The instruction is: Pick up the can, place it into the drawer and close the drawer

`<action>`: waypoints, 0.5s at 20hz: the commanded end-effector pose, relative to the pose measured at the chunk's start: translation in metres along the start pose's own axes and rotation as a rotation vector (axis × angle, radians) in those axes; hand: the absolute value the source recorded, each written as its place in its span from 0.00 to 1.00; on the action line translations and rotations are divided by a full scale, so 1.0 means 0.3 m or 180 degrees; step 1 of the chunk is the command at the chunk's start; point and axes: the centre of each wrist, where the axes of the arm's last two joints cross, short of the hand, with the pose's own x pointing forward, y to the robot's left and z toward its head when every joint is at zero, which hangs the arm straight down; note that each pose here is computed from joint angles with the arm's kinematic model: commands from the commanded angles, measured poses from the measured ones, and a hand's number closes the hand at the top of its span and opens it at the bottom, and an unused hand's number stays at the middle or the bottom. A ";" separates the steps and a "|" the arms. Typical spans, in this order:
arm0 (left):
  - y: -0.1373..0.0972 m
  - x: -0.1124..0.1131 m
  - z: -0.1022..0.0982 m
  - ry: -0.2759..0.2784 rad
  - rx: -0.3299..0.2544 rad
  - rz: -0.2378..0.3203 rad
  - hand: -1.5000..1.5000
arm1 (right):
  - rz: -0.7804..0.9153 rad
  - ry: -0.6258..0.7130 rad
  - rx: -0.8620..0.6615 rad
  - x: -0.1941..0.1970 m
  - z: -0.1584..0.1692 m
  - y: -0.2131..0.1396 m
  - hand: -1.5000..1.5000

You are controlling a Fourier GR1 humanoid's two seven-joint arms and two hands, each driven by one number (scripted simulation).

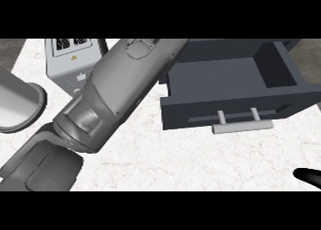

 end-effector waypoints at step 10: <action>0.001 -0.031 -0.010 -0.0095 0.0387 -0.0059 0.00 | 0.0412 -0.0188 0.0175 0.018 -0.049 -0.028 0.00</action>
